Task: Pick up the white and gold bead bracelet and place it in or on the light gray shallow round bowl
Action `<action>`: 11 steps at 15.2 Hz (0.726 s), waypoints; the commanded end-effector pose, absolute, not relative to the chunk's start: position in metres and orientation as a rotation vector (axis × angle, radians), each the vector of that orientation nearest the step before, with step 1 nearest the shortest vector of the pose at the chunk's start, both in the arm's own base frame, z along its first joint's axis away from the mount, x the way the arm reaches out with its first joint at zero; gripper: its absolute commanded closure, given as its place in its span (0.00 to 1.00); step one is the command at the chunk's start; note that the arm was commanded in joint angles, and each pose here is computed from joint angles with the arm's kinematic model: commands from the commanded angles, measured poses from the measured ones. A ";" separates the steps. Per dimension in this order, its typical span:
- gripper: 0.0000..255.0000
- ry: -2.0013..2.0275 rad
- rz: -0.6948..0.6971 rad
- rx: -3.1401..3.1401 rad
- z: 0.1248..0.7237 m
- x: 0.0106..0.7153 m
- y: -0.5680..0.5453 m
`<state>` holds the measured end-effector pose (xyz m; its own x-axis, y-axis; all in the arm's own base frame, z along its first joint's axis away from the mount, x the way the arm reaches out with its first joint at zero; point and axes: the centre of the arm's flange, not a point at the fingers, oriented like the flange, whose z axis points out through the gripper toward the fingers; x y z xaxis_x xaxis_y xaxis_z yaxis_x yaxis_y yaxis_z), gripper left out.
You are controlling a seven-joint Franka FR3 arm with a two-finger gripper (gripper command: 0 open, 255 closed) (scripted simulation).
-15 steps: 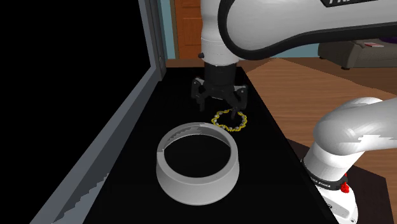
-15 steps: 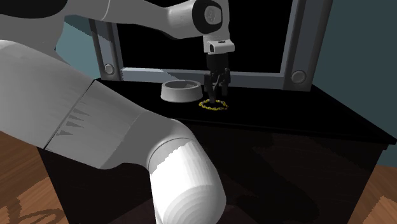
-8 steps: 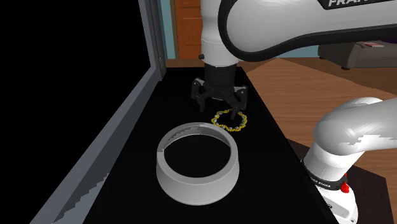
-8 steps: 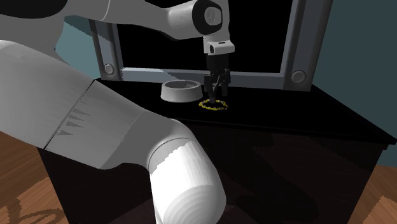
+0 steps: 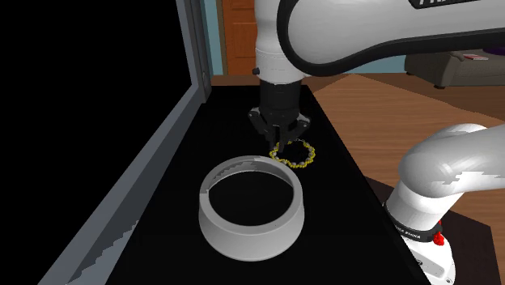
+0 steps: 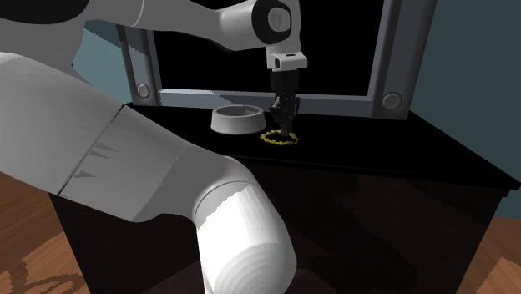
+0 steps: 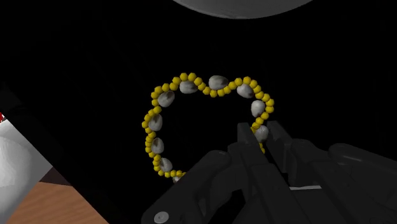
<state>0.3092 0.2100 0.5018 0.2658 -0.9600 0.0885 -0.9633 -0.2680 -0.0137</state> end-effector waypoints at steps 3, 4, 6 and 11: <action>1.00 -1.878 0.130 2.471 0.505 0.310 0.209; 1.00 -1.878 0.130 2.471 0.510 0.310 0.209; 1.00 -1.878 0.130 2.471 0.521 0.310 0.209; 1.00 -1.878 0.130 2.471 0.547 0.310 0.209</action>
